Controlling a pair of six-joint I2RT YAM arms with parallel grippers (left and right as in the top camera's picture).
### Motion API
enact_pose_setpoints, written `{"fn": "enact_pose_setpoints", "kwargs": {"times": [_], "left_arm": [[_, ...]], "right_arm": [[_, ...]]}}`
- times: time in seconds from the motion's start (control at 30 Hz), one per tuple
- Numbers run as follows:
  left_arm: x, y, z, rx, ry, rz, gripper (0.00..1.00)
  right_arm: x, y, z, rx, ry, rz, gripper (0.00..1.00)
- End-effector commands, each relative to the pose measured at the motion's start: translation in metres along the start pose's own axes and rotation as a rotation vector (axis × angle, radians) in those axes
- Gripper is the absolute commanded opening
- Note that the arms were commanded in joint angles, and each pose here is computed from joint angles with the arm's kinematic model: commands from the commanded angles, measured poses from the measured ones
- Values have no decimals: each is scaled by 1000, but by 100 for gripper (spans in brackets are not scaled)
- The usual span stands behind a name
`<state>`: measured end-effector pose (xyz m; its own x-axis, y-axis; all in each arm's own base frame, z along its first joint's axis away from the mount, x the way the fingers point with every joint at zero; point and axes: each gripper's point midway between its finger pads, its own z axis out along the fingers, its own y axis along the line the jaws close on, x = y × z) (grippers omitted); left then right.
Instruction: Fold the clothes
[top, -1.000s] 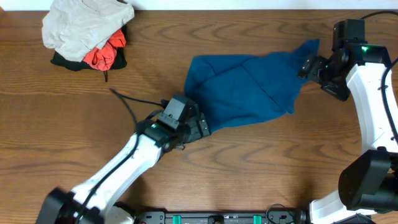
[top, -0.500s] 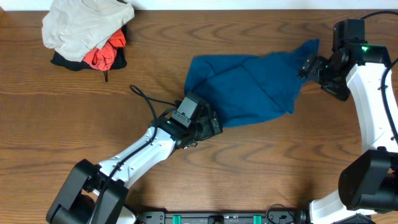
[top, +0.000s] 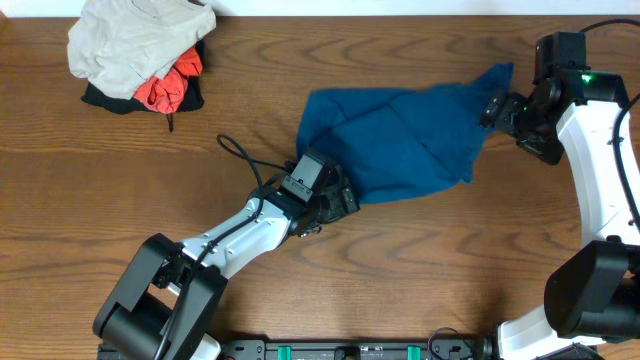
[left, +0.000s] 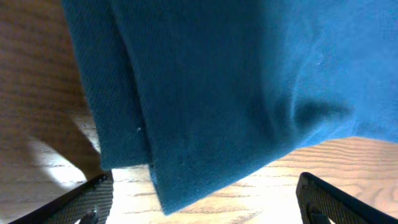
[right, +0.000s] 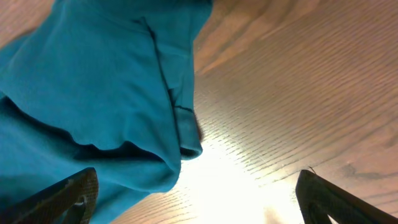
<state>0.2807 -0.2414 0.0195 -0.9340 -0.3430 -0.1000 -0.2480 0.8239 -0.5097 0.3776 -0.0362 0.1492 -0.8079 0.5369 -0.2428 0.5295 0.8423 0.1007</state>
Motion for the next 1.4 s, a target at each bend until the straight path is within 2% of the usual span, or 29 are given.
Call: {"fn": "enact_pose_setpoints", "kwargs": {"times": [0.0, 0.33, 0.43, 0.6, 0.87, 1.0, 1.07, 1.23, 1.37], "left_arm": [[-3, 0, 5, -7, -13, -6, 94], [-7, 1, 18, 0, -18, -4, 94], [-7, 1, 19, 2, -21, -3, 85], [-4, 6, 20, -16, -7, -8, 53], [0, 10, 20, -31, 11, 2, 25], [-1, 10, 20, -31, 9, 3, 9], [-1, 10, 20, -31, 10, 3, 6], [-2, 11, 20, -36, 4, 4, 6], [-3, 16, 20, -59, -3, 1, 6]], "right_arm": [[-5, -5, -8, 9, -22, -7, 99], [2, -13, -8, 30, 13, 3, 99], [9, -17, -8, 44, 39, 4, 99], [21, -24, -9, 70, 91, 3, 90], [32, -28, -9, 89, 132, 1, 87], [46, -20, 3, 30, 189, 7, 89], [54, -13, 13, -18, 218, 11, 93], [71, 19, 45, -235, 259, -13, 96], [71, 24, 62, -281, 228, -18, 96]]}}
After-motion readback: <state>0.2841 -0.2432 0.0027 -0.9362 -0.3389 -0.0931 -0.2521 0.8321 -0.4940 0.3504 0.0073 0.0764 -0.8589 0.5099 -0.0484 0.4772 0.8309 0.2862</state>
